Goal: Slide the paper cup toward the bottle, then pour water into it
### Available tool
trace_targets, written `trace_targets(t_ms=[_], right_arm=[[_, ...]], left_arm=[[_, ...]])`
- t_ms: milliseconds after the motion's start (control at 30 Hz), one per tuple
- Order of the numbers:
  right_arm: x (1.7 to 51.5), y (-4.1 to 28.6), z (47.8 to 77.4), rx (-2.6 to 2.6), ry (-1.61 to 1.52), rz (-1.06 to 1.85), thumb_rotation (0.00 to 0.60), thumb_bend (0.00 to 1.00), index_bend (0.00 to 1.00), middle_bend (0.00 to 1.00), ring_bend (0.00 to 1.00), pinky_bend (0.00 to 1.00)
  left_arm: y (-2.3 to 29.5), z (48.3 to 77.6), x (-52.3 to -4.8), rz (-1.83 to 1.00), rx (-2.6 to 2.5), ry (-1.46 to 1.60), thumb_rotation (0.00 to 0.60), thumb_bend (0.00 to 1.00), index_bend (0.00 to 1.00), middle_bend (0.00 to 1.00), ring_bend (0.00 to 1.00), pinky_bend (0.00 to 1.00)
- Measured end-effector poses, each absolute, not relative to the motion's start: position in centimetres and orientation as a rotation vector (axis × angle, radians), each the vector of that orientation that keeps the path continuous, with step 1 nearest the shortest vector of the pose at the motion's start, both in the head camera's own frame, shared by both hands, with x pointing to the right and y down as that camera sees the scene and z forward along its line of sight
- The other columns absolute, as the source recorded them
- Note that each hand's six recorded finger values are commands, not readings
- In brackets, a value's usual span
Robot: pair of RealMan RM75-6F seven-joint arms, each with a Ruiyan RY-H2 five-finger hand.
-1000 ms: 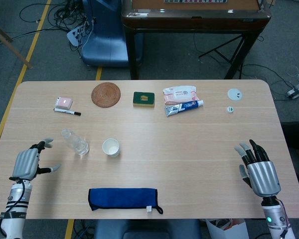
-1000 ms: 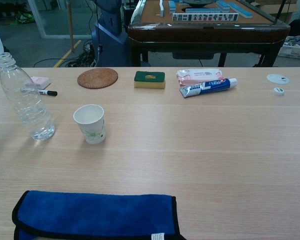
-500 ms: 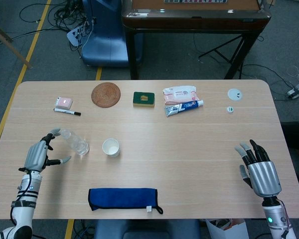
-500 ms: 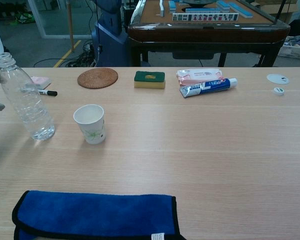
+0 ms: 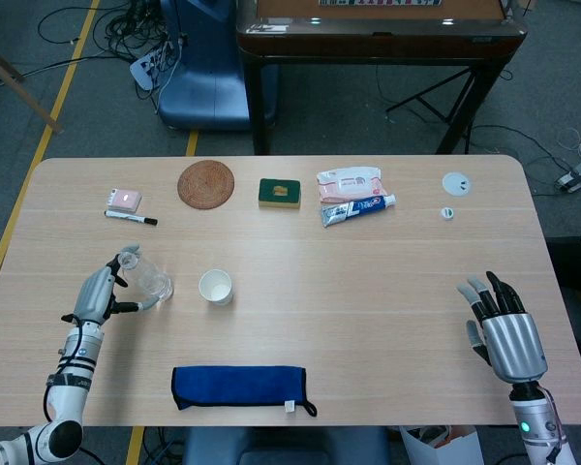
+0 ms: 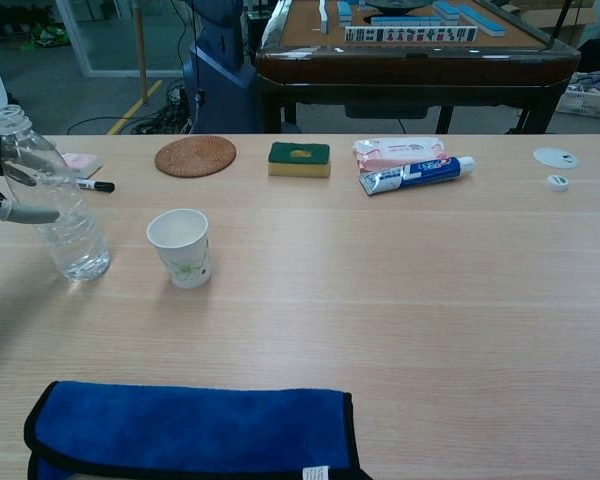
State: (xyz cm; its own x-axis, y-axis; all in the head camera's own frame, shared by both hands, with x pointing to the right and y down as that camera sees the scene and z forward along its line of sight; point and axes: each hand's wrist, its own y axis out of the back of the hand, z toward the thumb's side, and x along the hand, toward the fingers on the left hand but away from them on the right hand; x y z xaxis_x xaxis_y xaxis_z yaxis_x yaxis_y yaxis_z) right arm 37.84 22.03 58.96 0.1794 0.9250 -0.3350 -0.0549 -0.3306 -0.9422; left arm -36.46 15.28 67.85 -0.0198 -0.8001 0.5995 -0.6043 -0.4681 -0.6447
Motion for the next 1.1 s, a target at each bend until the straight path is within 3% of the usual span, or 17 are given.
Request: trace_targets(t_ms=[1100], right_arm=[[38.1,21.9,59.2,-1.531,-0.871,1.329,0.600,0.52,0.23,0.18,0.04,0.19]], left_arm=[[15.3,72.9,-35.3,-1.489,-2.211,1.757,0.600,0.00,0.15,0.19,0.20,0.34]])
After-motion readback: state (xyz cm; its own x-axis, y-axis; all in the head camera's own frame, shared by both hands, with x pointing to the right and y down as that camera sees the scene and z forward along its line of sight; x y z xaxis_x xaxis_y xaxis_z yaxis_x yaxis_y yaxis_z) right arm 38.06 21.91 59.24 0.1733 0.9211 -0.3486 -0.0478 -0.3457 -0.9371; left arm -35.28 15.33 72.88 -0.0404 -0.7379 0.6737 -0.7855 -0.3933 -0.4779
